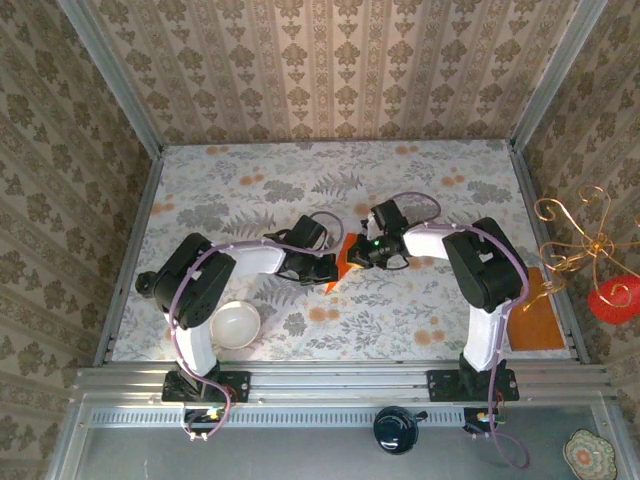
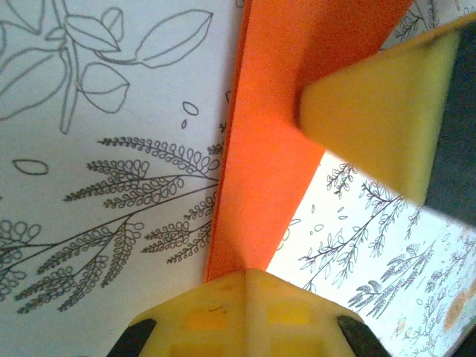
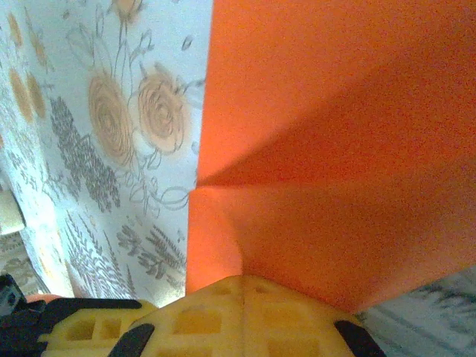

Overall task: Fold a paper plane with a square sheet of paper (pick it up from the middle)
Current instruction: Fold the wing for the fifth time at the center of the table.

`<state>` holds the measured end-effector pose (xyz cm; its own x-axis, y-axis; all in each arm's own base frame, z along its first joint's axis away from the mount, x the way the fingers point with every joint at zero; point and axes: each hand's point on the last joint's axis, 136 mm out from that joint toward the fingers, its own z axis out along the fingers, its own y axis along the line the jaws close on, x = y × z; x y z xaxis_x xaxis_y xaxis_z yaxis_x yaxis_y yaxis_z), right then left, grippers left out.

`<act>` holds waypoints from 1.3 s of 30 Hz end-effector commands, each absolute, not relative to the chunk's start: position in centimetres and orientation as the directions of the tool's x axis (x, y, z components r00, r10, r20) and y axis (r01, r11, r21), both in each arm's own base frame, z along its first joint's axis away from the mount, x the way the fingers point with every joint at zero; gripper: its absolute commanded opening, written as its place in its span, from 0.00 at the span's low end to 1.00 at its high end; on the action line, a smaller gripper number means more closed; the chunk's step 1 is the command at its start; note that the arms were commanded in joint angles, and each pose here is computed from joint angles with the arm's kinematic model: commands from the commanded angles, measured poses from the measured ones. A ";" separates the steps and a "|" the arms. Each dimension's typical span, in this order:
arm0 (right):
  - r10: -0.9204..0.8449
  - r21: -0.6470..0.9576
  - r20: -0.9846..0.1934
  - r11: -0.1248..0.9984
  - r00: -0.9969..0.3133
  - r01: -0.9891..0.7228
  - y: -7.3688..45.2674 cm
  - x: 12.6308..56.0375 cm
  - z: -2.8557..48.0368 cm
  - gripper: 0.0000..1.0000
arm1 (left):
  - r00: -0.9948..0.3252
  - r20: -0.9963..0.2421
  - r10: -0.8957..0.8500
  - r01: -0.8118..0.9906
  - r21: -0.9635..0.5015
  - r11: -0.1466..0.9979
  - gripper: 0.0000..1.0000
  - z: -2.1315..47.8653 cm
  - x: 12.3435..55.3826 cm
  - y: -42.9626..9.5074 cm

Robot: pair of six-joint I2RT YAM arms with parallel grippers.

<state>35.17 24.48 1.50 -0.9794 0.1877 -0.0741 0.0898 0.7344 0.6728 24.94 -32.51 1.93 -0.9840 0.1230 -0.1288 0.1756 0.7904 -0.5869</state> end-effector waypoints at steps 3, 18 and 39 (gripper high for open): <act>0.257 0.620 -0.114 0.773 -0.960 0.133 21.0 38.4 0.2 0.07 | -0.994 0.028 0.104 0.076 -0.498 0.864 0.00 -1.6 21.5 -29.2; 0.277 0.612 -0.090 0.773 -0.957 0.166 19.9 38.8 -0.5 0.06 | -0.985 -0.112 0.134 0.174 -0.588 0.790 0.00 3.1 24.1 -32.0; 0.280 0.642 -0.099 0.751 -0.955 0.154 20.5 38.7 0.0 0.08 | -0.993 -0.037 0.109 0.112 -0.517 0.849 0.00 -0.4 24.7 -31.7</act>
<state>38.58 22.06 1.63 -0.9589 0.2545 -0.1256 0.1014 0.7205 0.6860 26.67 -34.11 2.12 -0.9844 0.1247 -0.1241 0.1742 0.7886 -0.5897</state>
